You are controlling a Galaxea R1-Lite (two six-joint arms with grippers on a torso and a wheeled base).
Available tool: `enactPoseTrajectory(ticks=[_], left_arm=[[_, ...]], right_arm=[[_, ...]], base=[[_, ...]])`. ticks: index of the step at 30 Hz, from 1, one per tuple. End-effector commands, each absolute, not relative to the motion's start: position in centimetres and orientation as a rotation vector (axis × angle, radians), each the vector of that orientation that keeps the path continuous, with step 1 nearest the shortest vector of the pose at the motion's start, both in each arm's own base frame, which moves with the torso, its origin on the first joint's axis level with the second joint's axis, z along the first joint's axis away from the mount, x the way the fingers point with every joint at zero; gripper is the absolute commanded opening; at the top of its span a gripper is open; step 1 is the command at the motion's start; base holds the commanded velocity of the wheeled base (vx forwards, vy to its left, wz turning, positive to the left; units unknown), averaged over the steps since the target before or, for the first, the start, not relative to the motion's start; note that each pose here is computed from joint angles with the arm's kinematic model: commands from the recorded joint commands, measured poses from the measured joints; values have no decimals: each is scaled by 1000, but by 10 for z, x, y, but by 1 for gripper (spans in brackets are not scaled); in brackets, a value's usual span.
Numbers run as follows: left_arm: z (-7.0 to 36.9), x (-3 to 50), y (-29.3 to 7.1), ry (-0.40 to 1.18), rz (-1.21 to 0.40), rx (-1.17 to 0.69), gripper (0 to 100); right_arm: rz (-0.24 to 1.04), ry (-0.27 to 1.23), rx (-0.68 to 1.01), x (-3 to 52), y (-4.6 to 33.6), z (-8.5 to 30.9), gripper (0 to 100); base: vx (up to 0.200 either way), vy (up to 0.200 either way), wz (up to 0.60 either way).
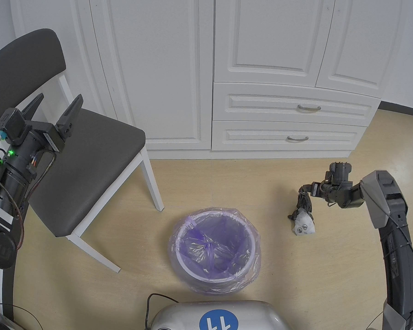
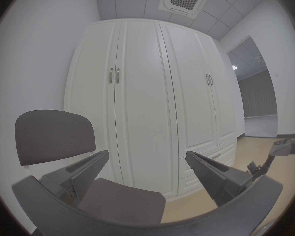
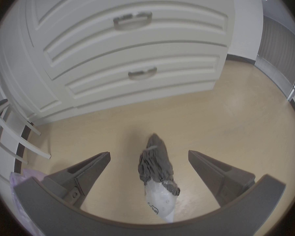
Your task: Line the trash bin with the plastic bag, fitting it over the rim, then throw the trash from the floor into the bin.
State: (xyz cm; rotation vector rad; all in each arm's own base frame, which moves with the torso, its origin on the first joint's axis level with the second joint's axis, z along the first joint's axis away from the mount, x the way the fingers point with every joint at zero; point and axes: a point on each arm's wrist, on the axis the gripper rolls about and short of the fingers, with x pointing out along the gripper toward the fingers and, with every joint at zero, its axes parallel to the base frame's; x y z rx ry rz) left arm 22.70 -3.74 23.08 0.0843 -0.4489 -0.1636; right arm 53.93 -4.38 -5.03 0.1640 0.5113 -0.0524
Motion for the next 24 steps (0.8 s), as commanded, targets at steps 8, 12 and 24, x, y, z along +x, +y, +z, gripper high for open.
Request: enactPoseTrajectory(ticks=[8,12,24], left_arm=[[212,247,-37,-408,-144,127,100],[216,243,-35,-423,-136,127,100],[219,234,-36,-436,-145,127,100]], right_arm=[[36,647,225,532,-38,-142,100],[47,633,228,533,-38,-141,100],[58,515,210,539,-38,-134,100]], base=[[0,0,0],[0,0,0],[0,0,0]])
